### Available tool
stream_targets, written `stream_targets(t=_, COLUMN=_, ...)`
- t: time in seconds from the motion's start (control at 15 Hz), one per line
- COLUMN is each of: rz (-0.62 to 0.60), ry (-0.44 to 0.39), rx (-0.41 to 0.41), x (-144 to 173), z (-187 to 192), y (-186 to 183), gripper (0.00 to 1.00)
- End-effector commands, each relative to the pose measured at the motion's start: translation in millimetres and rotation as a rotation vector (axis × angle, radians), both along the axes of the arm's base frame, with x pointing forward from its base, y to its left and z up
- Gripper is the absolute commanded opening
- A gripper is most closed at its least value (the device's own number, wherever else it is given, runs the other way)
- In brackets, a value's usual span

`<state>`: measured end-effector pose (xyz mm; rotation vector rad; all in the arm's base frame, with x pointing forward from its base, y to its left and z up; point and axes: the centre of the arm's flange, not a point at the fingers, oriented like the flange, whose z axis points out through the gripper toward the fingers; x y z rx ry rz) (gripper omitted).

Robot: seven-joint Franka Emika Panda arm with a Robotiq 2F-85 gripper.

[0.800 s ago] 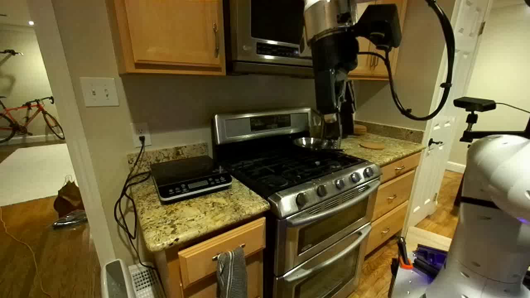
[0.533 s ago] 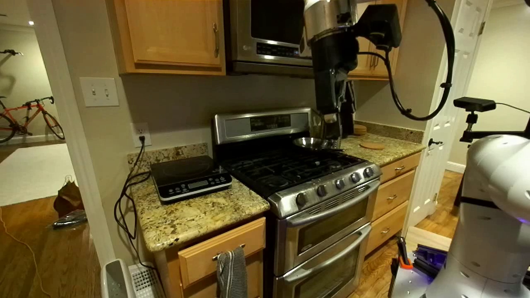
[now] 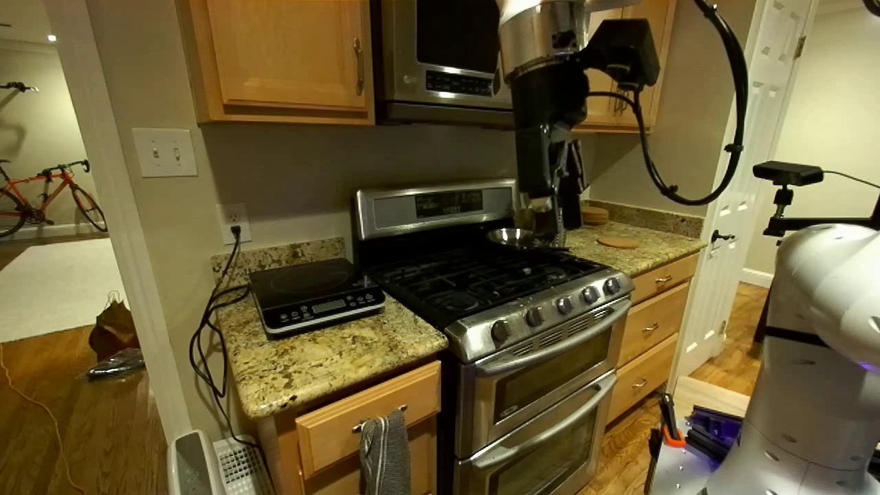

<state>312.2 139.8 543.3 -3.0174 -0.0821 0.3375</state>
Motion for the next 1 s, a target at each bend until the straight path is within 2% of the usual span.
stream_targets(t=0.0, rz=0.018, ry=-0.058, rx=-0.03, x=14.4, z=-30.6, y=-0.6, gripper=1.0)
stream_targets(t=0.27, rz=0.054, ry=-0.127, rx=-0.056, x=36.3, z=-69.4, y=-1.0, gripper=1.0)
stream_targets(t=0.53, rz=0.096, ry=-0.138, rx=-0.101, x=58.9, z=-107.8, y=-4.2, gripper=1.0)
stream_targets(t=0.67, rz=0.105, ry=-0.147, rx=-0.118, x=61.8, z=-111.2, y=-1.5, gripper=1.0)
stream_targets(t=0.93, rz=0.091, ry=-0.114, rx=-0.105, x=60.2, z=-111.2, y=-0.3, gripper=1.0)
